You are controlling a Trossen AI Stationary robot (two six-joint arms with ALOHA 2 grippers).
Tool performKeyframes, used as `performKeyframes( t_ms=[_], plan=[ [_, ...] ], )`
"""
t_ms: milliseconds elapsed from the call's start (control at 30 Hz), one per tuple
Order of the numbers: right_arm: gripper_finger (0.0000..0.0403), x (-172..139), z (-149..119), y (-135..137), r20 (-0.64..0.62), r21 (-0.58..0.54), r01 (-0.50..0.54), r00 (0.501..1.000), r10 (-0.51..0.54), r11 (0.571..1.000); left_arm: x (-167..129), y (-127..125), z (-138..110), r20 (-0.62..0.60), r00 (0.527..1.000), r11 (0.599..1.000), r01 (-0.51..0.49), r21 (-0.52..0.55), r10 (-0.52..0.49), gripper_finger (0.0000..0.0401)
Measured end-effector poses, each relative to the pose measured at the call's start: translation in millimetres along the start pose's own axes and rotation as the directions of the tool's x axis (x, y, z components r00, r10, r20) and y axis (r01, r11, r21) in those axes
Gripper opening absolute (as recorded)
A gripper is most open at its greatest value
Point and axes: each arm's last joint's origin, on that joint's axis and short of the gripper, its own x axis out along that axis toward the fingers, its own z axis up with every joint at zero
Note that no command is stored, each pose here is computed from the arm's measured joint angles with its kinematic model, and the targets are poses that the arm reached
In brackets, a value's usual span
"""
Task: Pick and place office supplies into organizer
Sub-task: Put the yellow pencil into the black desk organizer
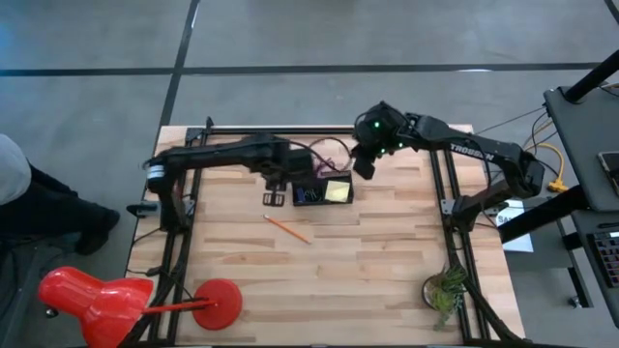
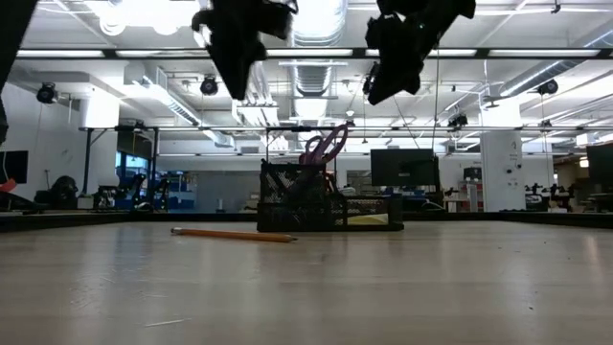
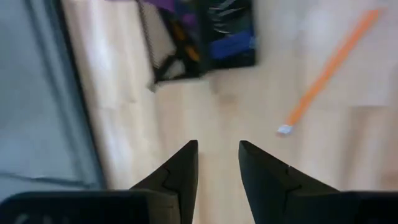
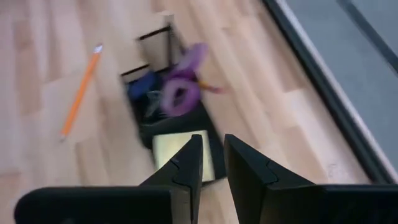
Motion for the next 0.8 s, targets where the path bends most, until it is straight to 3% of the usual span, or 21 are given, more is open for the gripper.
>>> performKeyframes(
  t_ms=[133, 267, 400, 500, 667, 800],
  plan=[
    [0.0059, 8, -5, 23, -0.027, -0.042, -0.049, 0.998, 0.048, 0.998, -10, -6, -23, 0.102, 0.988, 0.987, 0.129, -0.097, -0.119, 0.0093],
    [0.0059, 22, -19, 52, -0.045, -0.072, -0.108, 0.993, 0.105, 0.992, -5, -17, -46, 0.236, 0.956, 0.968, 0.208, -0.136, -0.173, 0.008],
    [0.0059, 35, -34, 86, -0.008, -0.098, -0.163, 0.987, 0.162, 0.982, 14, -36, -72, 0.315, 0.923, 0.952, 0.274, -0.137, -0.221, 0.0065],
    [0.0059, 43, -44, 111, 0.088, -0.086, -0.177, 0.979, 0.185, 0.98, 32, -50, -92, 0.363, 0.902, 0.936, 0.31, -0.164, -0.235, 0.0051],
    [0.0059, 57, -57, 141, 0.241, 0.075, -0.204, 0.954, 0.181, 0.976, 61, -68, -119, 0.464, 0.856, 0.898, 0.368, -0.242, -0.226, 0.0021],
    [0.0059, 83, -66, 154, 0.19, 0.225, -0.229, 0.964, 0.188, 0.947, 86, -80, -137, 0.501, 0.836, 0.873, 0.402, -0.277, -0.226, 0.0002]
  ],
)
